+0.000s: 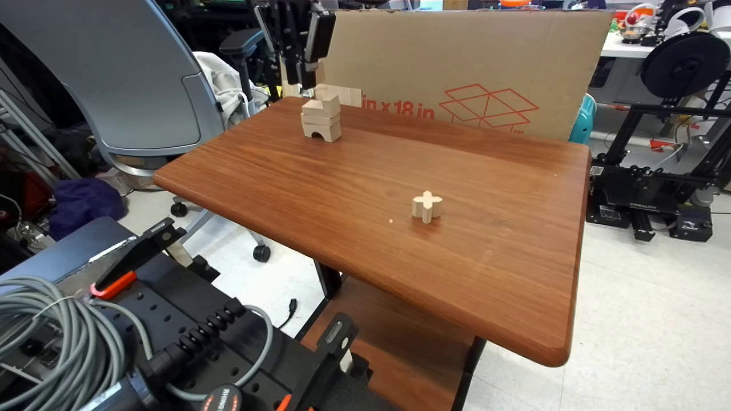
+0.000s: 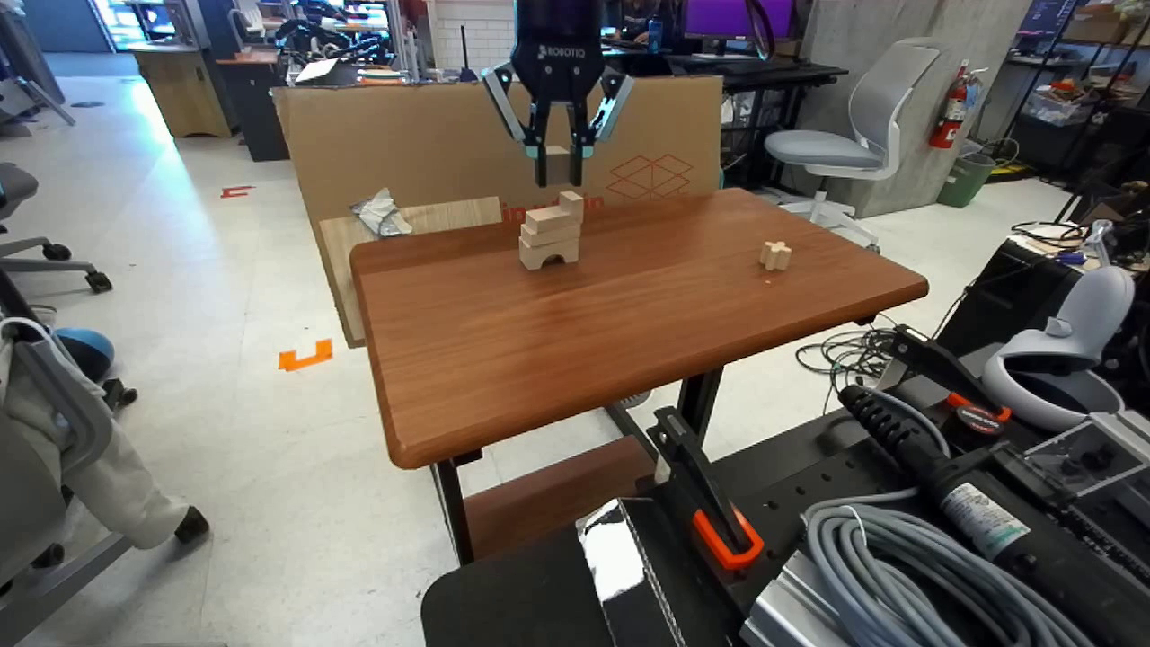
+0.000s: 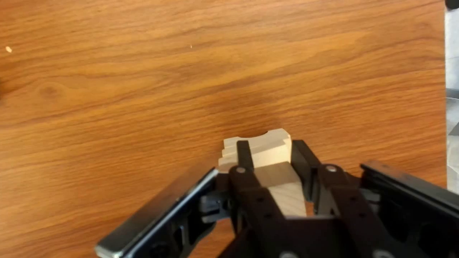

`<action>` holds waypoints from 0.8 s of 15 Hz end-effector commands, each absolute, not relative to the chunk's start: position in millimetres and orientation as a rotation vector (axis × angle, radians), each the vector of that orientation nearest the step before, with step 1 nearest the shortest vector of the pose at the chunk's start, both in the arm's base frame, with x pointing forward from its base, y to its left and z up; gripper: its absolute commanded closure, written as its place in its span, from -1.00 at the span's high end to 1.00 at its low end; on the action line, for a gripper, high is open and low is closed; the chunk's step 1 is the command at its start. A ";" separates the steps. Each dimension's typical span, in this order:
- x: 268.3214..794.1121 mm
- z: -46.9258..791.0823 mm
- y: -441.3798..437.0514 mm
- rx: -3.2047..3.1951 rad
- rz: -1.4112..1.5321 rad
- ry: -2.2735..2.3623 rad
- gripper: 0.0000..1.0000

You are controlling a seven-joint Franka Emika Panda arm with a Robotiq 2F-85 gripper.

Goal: Put the left block on the tower of blocks

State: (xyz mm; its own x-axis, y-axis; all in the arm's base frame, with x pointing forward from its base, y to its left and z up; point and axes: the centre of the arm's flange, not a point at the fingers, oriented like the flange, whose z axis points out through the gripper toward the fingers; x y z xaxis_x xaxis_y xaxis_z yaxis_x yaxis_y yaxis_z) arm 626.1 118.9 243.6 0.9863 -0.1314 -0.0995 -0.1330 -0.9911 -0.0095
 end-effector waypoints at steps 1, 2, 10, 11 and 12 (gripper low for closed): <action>639.4 228.7 124.3 -3.136 0.175 0.220 -0.83; 639.4 224.7 125.4 -3.138 0.183 0.217 -0.83; 635.1 225.5 135.4 -3.153 0.164 0.196 0.73; 633.2 232.9 136.7 -3.149 0.150 0.189 0.87; 630.9 239.3 137.5 -3.143 0.140 0.184 0.98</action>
State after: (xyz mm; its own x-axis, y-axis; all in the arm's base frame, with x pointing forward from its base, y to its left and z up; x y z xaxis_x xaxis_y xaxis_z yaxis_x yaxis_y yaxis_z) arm 632.0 133.1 218.9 0.9857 -0.1218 -0.1167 -0.1222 -0.9925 0.0035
